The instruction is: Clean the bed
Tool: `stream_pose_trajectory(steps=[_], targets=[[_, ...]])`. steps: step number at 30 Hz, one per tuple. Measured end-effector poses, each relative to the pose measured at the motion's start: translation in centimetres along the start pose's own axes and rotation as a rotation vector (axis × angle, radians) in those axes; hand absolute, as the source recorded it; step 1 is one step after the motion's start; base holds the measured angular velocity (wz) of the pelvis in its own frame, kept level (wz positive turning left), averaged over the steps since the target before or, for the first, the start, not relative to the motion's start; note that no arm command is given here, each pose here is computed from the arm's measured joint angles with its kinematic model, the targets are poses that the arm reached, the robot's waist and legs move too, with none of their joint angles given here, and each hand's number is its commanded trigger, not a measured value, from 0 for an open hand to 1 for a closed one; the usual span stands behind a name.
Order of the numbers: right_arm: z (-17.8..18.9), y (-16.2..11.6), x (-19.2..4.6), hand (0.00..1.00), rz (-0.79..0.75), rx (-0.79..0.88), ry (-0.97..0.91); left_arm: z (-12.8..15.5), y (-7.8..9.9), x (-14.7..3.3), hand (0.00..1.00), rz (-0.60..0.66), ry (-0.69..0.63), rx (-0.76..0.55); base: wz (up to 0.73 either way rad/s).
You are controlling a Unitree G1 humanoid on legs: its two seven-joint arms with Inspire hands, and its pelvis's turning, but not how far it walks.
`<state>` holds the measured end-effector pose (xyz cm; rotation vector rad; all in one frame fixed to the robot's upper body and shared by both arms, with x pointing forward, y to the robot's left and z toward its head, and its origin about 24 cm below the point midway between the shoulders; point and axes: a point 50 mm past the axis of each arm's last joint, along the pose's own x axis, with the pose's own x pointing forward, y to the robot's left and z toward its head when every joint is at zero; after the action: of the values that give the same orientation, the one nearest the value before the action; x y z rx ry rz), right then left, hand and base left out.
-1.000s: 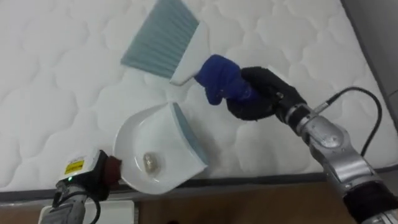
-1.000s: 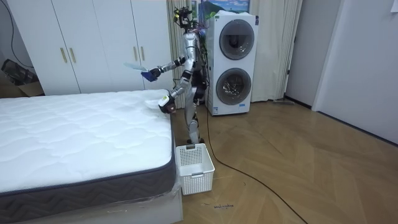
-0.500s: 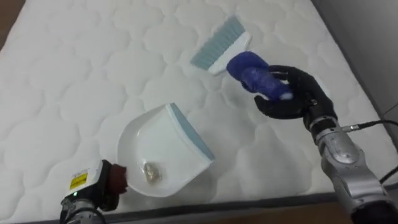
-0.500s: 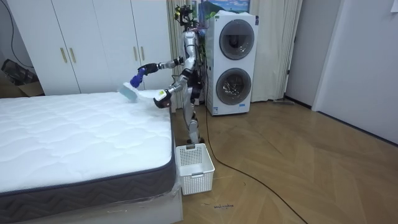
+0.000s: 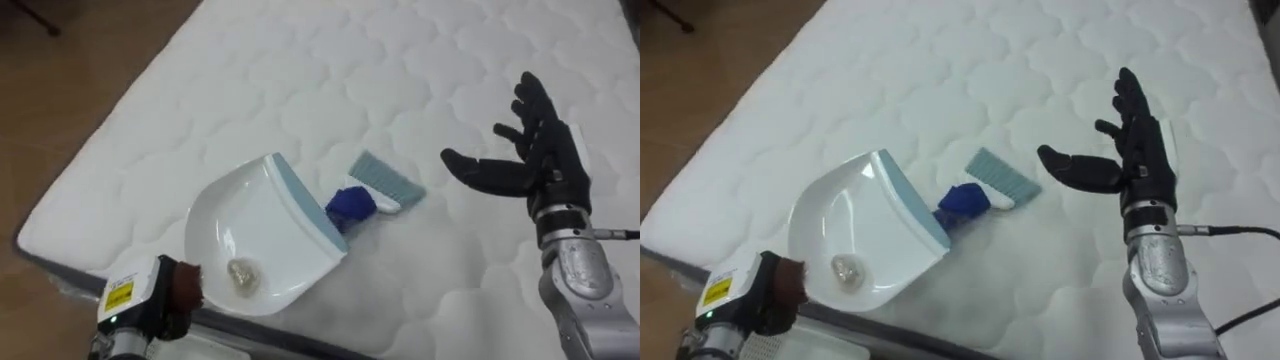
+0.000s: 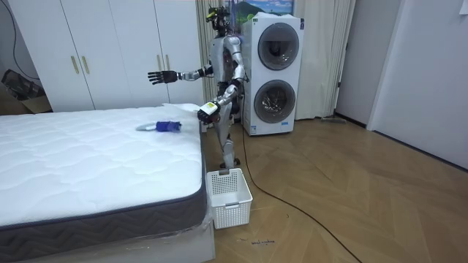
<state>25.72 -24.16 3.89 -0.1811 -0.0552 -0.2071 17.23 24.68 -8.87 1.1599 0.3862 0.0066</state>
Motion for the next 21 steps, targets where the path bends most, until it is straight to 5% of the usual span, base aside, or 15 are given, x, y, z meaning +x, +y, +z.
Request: stream_pose_trajectory(steps=[5, 13, 21], targets=[[0.5, 0.0, 0.2, 0.00, -0.063, 0.001, -0.038, 0.3, 0.2, 0.1, 1.00, 0.021, -0.015, -0.009, 0.48], [-0.9, -0.8, -0.9, 0.00, -0.146, -0.025, -0.003, 2.3, 0.1, 0.8, 1.00, 0.047, -0.058, -0.069, 1.33], [-1.0, 0.2, -0.9, 0.00, -0.090, -0.014, -0.004, 2.3, 0.2, 0.9, 1.00, 0.048, -0.058, -0.096, 0.81]])
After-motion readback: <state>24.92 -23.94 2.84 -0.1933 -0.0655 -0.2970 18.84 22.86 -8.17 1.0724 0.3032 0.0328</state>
